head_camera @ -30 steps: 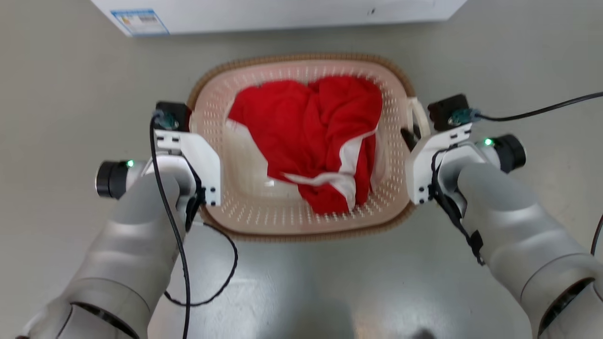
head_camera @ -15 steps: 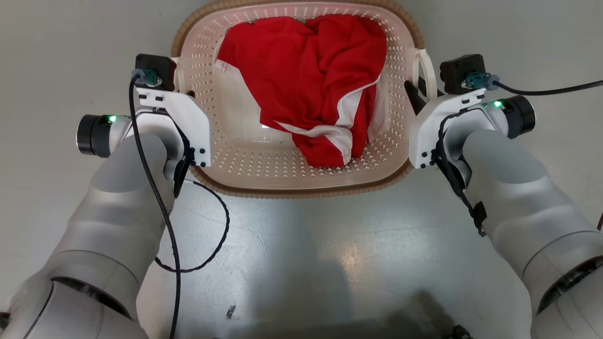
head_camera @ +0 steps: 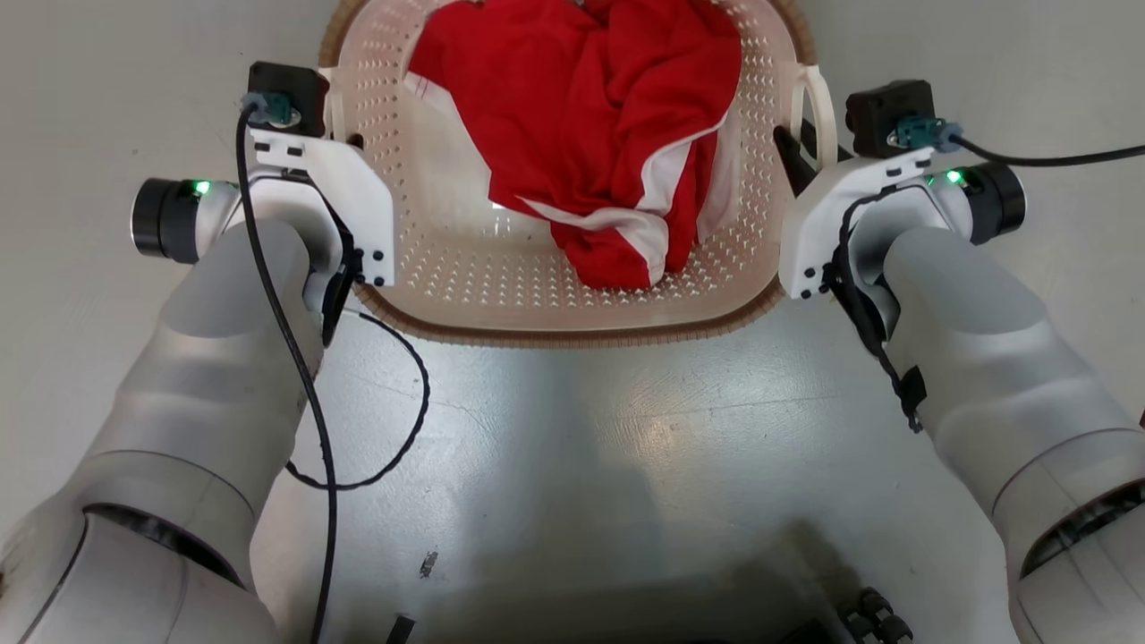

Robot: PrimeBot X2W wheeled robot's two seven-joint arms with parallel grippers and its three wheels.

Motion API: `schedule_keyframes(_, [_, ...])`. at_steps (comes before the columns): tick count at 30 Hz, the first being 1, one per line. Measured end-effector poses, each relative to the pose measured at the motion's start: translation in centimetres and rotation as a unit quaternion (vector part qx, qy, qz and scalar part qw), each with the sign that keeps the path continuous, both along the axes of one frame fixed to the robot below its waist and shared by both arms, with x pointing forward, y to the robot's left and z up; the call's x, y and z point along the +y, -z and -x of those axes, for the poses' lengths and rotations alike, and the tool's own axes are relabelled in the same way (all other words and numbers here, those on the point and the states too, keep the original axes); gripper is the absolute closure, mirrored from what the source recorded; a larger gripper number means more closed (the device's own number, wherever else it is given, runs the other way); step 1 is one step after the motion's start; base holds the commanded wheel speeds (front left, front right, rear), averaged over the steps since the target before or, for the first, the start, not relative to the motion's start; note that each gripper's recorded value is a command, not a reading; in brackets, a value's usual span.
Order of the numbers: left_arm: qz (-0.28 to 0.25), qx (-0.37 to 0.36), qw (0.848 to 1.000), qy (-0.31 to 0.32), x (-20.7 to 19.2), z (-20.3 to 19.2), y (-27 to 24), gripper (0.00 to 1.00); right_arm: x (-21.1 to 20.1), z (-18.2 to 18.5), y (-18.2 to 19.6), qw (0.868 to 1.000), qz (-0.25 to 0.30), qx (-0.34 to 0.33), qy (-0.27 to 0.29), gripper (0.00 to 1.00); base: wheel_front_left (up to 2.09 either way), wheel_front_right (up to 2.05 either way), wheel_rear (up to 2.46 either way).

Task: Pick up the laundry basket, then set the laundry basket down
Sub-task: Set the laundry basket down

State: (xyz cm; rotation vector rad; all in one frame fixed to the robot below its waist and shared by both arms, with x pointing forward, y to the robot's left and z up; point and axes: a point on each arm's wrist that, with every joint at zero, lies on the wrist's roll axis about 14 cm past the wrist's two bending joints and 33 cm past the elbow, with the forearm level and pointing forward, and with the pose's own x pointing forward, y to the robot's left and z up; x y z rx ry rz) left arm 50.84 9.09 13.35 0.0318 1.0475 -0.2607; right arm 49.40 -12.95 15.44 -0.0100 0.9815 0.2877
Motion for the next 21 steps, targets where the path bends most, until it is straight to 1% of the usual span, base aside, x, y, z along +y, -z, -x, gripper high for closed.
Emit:
schedule_keyframes(4, [0.0,-0.007,1.0,0.0,0.0,-0.62,0.06,1.0,-0.09,-0.49,0.08,1.0,0.001,-0.005,0.001,1.0,0.0,0.0,0.0])
schedule_keyframes(21, [-0.007,0.006,1.0,0.005,0.15,-0.42,0.86,1.0,-0.17,-0.3,0.99,1.0,0.0,0.001,0.006,1.0,0.0,0.0,0.0])
